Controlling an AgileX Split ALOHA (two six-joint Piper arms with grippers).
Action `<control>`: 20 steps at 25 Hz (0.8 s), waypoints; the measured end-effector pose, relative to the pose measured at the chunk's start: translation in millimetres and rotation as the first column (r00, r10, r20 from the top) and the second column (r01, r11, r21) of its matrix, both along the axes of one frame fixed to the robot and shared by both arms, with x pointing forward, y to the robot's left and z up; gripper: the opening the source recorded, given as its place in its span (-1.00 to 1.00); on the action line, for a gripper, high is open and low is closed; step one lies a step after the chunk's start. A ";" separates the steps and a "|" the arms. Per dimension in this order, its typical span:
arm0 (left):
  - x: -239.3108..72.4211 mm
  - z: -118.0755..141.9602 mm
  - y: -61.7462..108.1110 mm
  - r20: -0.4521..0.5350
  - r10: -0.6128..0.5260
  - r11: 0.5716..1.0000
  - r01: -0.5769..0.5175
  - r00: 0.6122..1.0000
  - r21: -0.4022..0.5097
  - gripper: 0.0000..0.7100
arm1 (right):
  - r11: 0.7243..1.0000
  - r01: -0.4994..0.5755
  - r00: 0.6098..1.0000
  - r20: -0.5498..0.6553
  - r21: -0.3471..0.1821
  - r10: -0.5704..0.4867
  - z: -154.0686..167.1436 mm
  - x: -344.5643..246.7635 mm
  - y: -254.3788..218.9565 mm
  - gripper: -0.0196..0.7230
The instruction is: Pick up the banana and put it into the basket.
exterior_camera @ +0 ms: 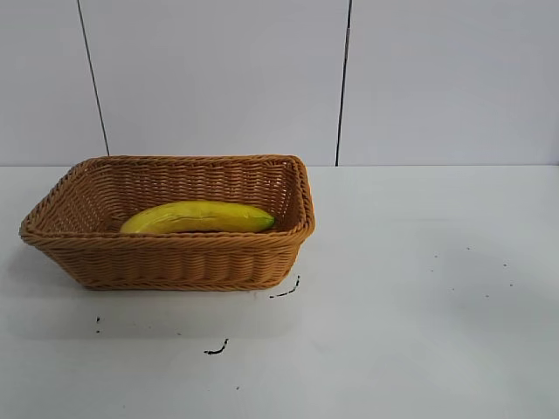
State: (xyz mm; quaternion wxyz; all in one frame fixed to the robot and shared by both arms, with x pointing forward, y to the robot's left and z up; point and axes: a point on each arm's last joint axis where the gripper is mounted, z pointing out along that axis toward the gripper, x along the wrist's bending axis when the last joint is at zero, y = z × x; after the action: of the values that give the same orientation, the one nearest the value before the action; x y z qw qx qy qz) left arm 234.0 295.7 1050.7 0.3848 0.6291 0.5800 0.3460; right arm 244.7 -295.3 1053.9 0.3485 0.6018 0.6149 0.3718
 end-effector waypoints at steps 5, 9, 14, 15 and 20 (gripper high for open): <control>0.0 0.0 0.1 0.000 0.000 1.000 0.000 1.000 0.001 0.94 | 1.000 0.021 0.999 0.040 0.000 -0.021 0.2 -6.0 -1.7 0.92; 0.0 0.0 0.1 0.000 0.000 1.000 0.000 1.000 0.001 0.94 | 1.000 0.022 0.998 0.062 -0.002 -0.022 -0.2 -9.4 -1.9 0.92; 0.0 0.0 0.1 0.000 0.000 1.000 0.000 1.000 0.001 0.94 | 1.000 0.022 0.998 0.062 -0.002 -0.022 -0.2 -9.4 -1.9 0.92; 0.0 0.0 0.1 0.000 0.000 1.000 0.000 1.000 0.001 0.94 | 1.000 0.022 0.998 0.062 -0.002 -0.022 -0.2 -9.4 -1.9 0.92; 0.0 0.0 0.1 0.000 0.000 1.000 0.000 1.000 0.001 0.94 | 1.000 0.022 0.998 0.062 -0.002 -0.022 -0.2 -9.4 -1.9 0.92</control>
State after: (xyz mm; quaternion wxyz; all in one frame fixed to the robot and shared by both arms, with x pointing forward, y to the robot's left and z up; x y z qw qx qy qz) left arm 234.0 295.7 1050.7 0.3845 0.6291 0.5801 0.3463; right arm 235.3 -297.2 1053.7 0.3722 0.5964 0.5977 0.3854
